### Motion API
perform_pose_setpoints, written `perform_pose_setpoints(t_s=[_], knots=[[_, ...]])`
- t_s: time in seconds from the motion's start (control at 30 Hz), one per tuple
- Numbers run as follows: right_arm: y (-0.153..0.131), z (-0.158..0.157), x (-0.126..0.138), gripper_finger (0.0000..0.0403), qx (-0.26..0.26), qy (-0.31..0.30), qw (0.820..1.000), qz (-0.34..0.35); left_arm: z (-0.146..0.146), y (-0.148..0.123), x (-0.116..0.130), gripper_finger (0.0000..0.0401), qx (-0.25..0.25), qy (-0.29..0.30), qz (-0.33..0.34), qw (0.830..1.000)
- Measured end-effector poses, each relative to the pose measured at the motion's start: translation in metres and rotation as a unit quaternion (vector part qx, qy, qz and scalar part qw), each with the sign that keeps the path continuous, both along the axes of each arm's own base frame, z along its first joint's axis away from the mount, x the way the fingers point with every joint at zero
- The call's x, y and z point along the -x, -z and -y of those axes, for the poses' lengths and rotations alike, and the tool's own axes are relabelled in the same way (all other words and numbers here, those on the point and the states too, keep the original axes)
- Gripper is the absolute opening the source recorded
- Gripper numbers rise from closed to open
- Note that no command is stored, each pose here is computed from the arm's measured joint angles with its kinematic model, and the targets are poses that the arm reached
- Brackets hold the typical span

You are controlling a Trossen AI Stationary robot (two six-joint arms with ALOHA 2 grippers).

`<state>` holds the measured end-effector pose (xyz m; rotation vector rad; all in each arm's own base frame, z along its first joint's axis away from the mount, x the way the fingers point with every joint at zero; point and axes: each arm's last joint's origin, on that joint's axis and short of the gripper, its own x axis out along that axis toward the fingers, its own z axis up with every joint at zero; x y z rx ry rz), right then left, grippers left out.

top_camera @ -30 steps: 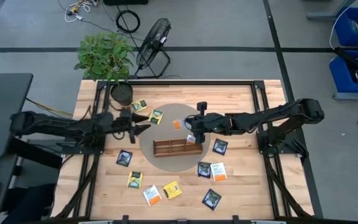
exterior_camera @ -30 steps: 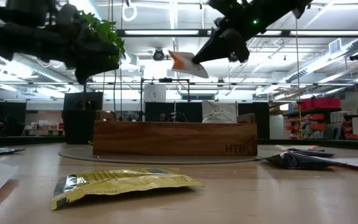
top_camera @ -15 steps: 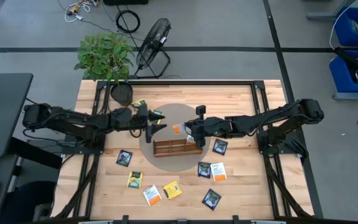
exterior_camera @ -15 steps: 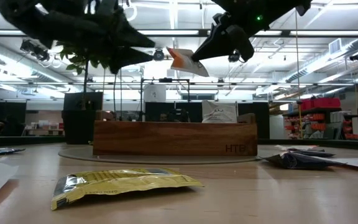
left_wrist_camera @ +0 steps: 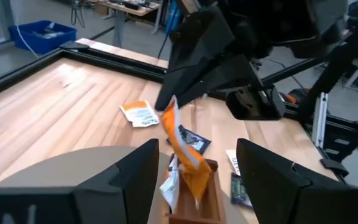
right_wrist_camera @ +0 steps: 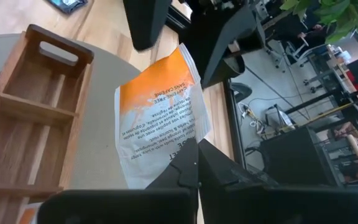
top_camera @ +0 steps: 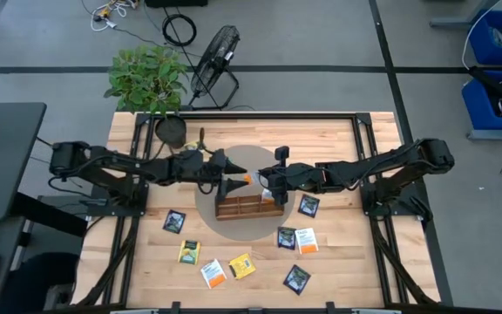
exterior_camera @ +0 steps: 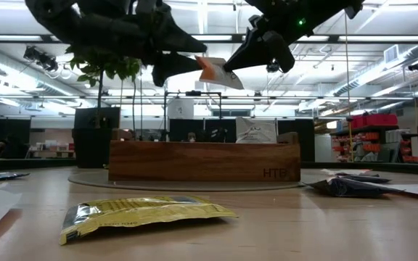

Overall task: Pick & Place Tea
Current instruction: Put the white tea bag into the right section of the wooden organizer

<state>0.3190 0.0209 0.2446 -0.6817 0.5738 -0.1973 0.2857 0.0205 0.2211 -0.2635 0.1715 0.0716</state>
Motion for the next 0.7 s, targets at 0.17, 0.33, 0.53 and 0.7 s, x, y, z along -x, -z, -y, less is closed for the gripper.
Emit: perform_pose_setpoints(t_s=[0.17,0.33,0.53,0.7], knots=[[0.0001,-0.0001,0.0,0.0,0.001,-0.002,1.0,-0.001,-0.0008,0.0031,-0.0069,0.0201,0.001,-0.001,-0.009,1.0],[0.0002,-0.0007,-0.0002,0.0,-0.003,-0.012,1.0,-0.001,-0.0011,0.0043,-0.0084,0.0123,-0.01,0.001,-0.014,1.0],[-0.0018,-0.0006,0.001,0.0005,-0.01,-0.009,1.0,0.003,-0.0012,0.0048,-0.0082,0.0016,-0.017,0.001,-0.017,1.0],[-0.0047,-0.0005,0.0042,0.0048,-0.032,-0.003,0.999,0.008,-0.0012,0.008,-0.0072,0.0013,-0.032,-0.006,-0.036,0.999]])
